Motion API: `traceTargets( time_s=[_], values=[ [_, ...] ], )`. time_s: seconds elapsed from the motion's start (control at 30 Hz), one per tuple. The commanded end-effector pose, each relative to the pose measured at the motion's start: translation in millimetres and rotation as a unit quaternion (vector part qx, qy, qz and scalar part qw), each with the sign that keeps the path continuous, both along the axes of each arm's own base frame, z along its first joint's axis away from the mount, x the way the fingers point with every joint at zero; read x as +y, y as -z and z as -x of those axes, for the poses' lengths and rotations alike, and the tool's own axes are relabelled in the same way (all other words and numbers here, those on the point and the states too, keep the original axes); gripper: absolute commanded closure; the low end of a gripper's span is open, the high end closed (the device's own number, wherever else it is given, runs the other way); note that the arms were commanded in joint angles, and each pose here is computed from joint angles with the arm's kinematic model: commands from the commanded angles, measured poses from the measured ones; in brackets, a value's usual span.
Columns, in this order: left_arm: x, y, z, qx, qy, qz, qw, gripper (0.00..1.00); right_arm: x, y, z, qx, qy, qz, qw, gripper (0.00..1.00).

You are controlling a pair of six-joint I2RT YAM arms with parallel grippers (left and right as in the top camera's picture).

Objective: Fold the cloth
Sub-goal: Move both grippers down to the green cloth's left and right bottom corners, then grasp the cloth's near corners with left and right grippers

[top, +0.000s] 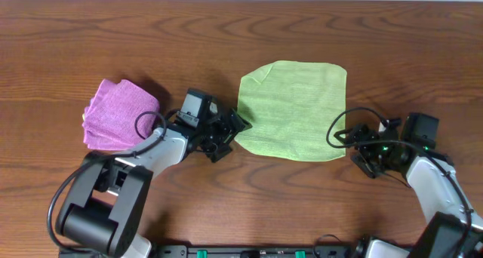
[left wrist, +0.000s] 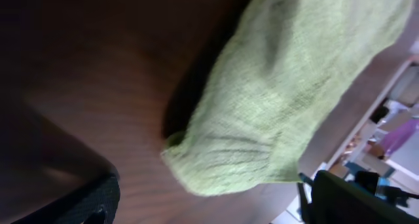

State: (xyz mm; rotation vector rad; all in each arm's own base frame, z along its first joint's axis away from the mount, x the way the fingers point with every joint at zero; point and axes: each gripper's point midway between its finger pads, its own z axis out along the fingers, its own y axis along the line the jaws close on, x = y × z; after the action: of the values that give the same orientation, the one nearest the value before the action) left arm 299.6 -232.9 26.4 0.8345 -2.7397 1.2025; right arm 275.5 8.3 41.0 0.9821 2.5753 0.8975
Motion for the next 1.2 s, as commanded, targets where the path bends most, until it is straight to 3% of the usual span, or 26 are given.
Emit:
traceTargets(
  time_s=[0.0, 0.37, 0.57, 0.7, 0.97, 1.17],
  values=[
    [-7, 15, 3, 0.021, -0.005, -0.003, 1.000, 0.05, 2, 3, 0, 0.006, 0.005, -0.013, 1.000, 0.12],
    [-23, 29, 6, 0.036, -0.009, 0.006, 0.999, 0.00, -2, 18, -2, 0.026, 0.017, -0.011, 0.999, 0.14],
    [-23, 29, 6, 0.036, -0.008, 0.006, 0.999, 0.19, -1, 29, -1, 0.043, 0.017, -0.015, 0.999, 0.19],
    [-22, 30, 5, 0.034, -0.010, 0.003, 0.999, 0.29, 4, 32, -3, 0.044, 0.011, -0.012, 0.999, 0.27],
    [-19, 32, 2, 0.028, -0.016, -0.007, 0.999, 0.61, 20, 37, -8, 0.052, 0.000, 0.017, 0.999, 0.62],
    [-18, 33, 4, 0.021, -0.004, -0.012, 1.000, 0.94, 21, 40, -8, 0.052, -0.005, 0.036, 0.998, 0.86]
  ],
)
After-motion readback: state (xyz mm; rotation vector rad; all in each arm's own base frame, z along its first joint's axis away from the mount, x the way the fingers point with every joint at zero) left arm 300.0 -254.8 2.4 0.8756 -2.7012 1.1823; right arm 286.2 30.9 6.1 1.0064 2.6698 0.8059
